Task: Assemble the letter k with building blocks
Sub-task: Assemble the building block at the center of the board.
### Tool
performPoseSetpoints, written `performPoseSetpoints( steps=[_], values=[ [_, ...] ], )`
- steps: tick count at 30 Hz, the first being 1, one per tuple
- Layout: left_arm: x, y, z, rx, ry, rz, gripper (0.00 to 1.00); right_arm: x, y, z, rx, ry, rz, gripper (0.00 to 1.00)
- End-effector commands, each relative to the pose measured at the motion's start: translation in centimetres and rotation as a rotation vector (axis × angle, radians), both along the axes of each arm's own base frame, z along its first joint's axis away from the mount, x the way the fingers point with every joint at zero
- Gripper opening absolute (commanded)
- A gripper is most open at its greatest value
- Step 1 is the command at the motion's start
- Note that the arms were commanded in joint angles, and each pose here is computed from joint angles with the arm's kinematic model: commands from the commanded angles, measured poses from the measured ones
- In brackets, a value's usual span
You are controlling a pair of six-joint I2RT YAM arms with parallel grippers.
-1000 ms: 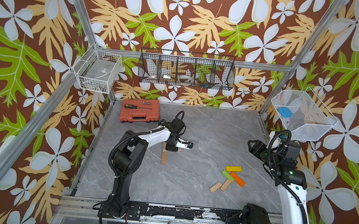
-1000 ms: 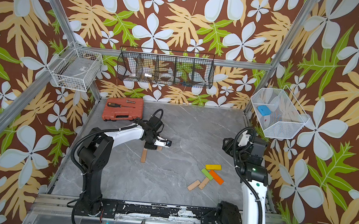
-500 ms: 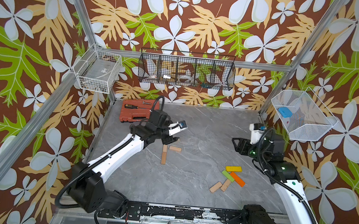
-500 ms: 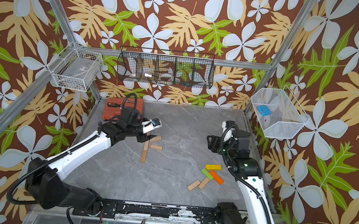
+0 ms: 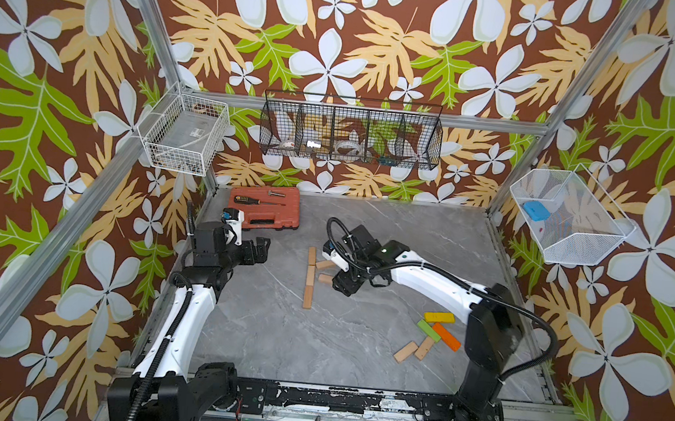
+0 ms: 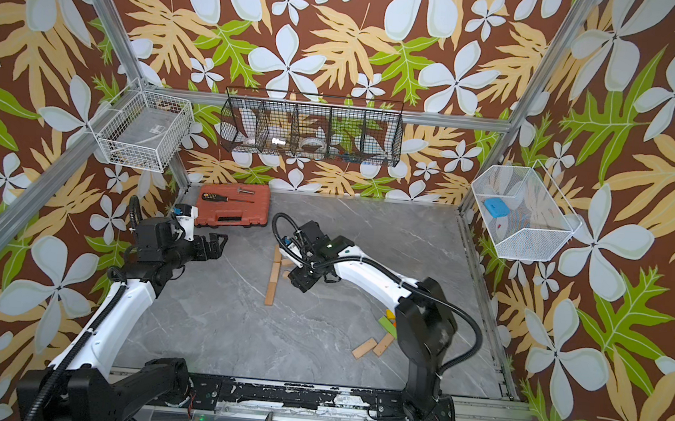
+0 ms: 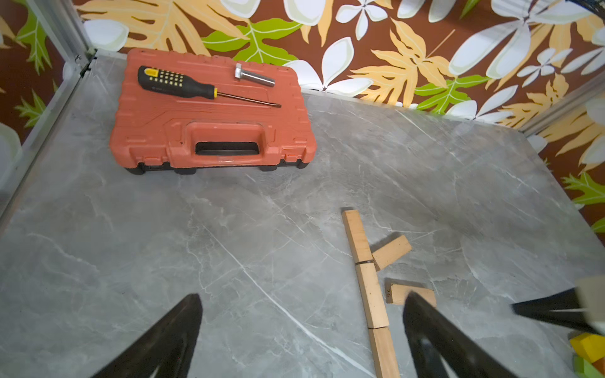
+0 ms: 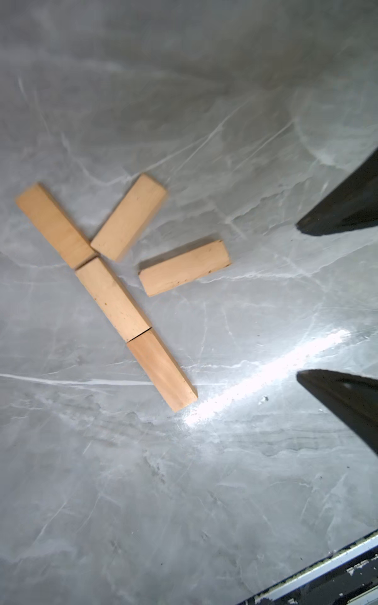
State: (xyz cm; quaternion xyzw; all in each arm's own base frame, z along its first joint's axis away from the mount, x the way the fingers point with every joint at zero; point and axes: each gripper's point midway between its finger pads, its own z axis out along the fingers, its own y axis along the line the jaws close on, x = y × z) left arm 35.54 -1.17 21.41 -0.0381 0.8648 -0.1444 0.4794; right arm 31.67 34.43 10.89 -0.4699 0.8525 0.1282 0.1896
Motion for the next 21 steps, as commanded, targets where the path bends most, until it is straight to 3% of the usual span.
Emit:
performPoseSetpoints(
  steps=[1, 6, 21],
  values=[
    [0.6, 0.2, 1.4, -0.012, -0.045, 0.008, 0.97, 1.0, 0.4, -2.3, -0.087, 0.033, 0.021, 0.69],
    [-0.1, 1.0, -0.3, 0.052, -0.007, 0.029, 0.98, 3.4, 1.0, -5.2, -0.169, 0.000, 0.013, 0.69],
    [0.1, 0.6, -1.5, 0.050, 0.024, 0.000, 0.98, 4.1, 1.3, -8.6, -0.198, 0.026, 0.088, 0.61]
  ],
)
